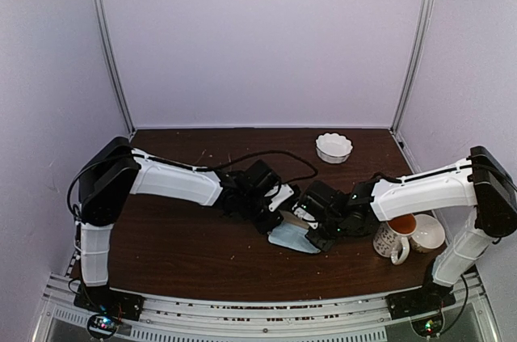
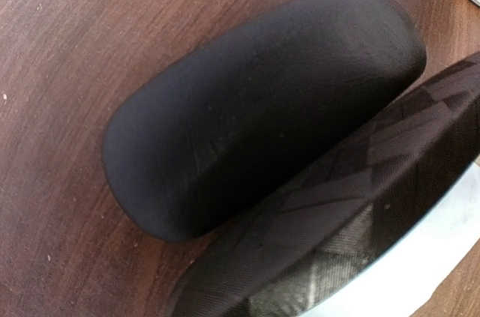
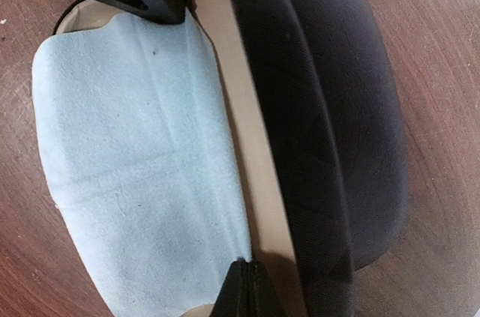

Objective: Organize the sunglasses
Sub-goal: Place the folded cleaning cloth in the sunglasses case, then pick up the sunglasses from the center of the board.

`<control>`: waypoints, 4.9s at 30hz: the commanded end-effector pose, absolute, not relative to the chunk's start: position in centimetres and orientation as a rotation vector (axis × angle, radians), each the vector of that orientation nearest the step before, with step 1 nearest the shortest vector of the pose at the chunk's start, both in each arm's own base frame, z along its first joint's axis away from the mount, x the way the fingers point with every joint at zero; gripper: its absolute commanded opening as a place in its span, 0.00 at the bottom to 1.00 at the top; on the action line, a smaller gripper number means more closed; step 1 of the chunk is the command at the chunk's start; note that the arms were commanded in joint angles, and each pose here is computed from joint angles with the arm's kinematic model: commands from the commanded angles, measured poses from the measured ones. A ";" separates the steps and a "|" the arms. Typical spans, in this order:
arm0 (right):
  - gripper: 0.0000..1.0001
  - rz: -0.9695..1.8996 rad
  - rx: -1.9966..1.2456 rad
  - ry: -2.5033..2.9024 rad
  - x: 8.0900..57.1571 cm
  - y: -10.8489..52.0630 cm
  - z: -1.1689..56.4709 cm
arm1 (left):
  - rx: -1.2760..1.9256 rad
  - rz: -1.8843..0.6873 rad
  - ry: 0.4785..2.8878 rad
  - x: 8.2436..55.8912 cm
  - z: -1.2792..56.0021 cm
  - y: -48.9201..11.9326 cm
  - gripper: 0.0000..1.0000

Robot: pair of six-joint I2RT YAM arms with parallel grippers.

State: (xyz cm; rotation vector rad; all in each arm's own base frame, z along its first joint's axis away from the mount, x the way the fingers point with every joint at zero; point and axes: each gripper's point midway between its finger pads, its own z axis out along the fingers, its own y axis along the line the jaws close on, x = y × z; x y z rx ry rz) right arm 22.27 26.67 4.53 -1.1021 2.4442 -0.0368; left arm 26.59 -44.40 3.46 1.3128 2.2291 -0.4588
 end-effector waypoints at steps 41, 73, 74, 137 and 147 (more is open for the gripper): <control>0.35 0.145 -0.926 2.326 21.2 27.2 13.2 | 1.117 -0.348 2.109 25.5 15.0 -39.6 0.32; 1.00 0.276 -0.345 1.985 25.6 21.6 24.0 | -0.151 -0.061 2.155 30.9 23.9 -16.6 0.95; 1.00 0.262 -0.338 1.995 25.7 21.4 23.9 | -0.222 -0.060 2.167 31.2 23.4 -16.2 0.94; 1.00 0.135 -0.336 2.189 25.3 20.0 17.3 | -1.182 -0.233 2.423 45.3 3.9 -18.8 0.41; 1.00 0.140 -0.338 2.195 25.4 20.2 17.1 | -1.155 -0.224 2.412 44.8 5.4 -18.2 0.06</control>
